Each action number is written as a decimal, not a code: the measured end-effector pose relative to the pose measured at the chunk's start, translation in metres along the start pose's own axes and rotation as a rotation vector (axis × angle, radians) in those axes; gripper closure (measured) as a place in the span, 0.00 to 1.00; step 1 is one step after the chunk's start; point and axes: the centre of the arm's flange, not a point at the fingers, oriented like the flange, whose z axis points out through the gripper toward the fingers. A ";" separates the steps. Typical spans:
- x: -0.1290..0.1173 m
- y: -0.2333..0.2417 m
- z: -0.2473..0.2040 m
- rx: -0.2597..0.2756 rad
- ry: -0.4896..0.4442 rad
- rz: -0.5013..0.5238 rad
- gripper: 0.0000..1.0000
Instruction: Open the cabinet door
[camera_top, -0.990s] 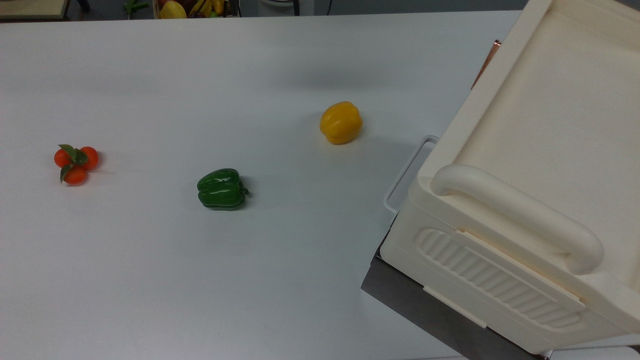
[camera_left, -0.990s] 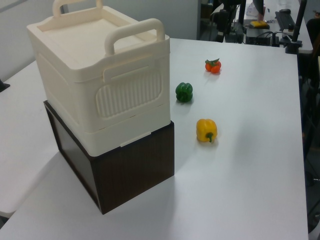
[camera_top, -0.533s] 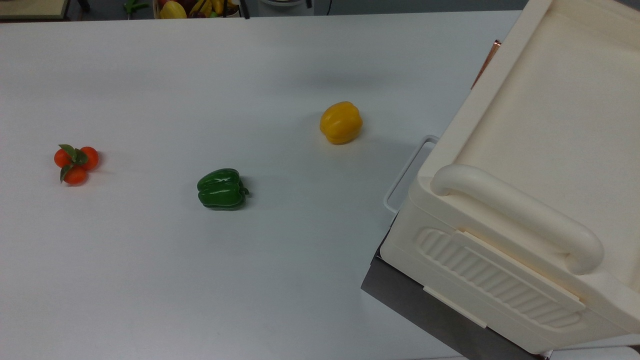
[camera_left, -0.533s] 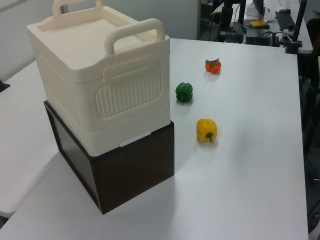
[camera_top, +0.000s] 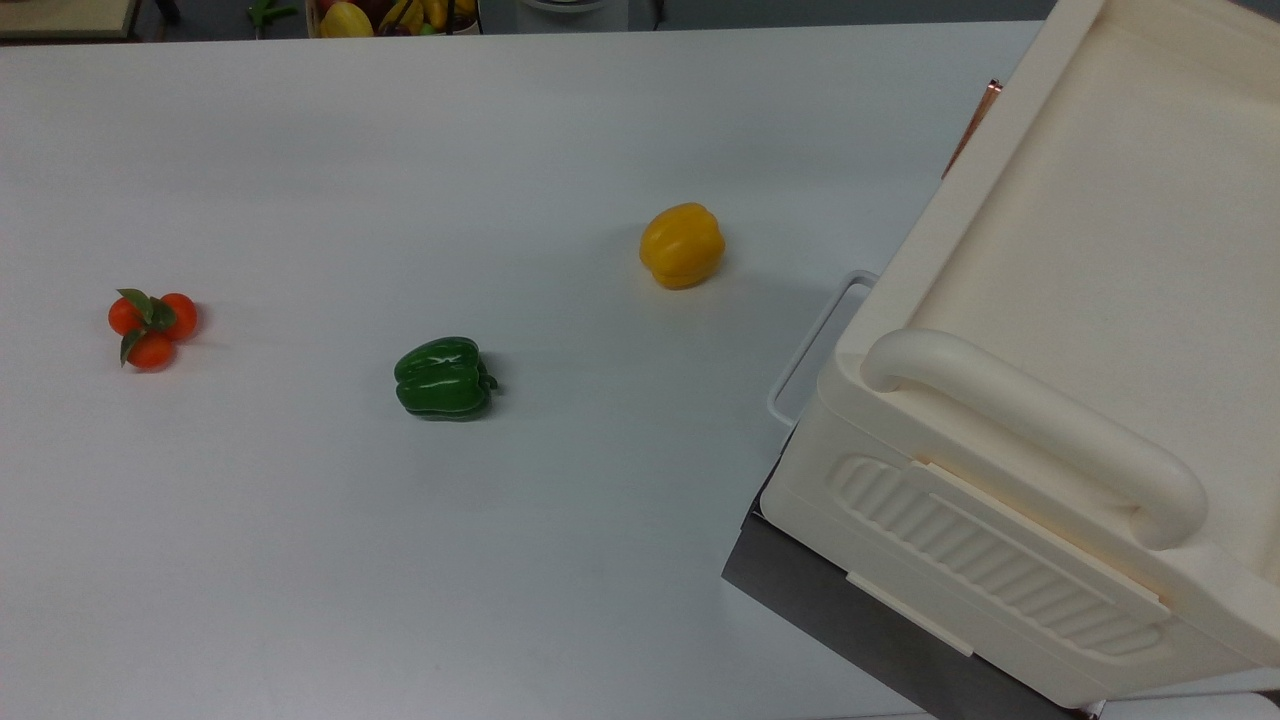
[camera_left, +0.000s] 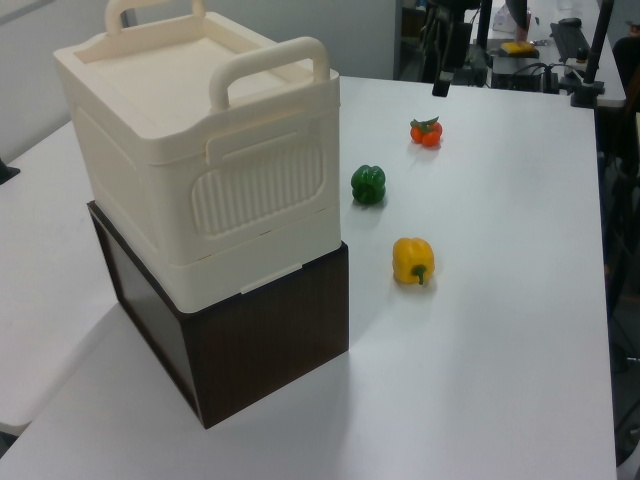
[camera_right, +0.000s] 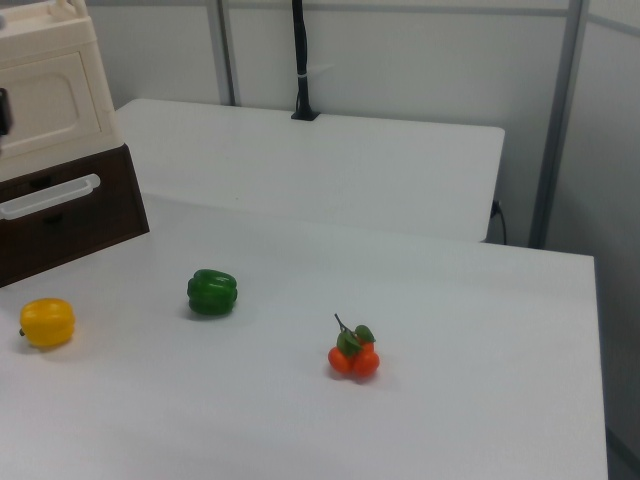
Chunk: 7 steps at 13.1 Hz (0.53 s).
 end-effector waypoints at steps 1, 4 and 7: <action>0.008 -0.019 -0.002 0.014 0.013 -0.044 0.28; 0.029 -0.053 -0.005 0.063 0.124 -0.214 0.37; 0.041 -0.062 -0.002 0.053 0.194 -0.381 0.51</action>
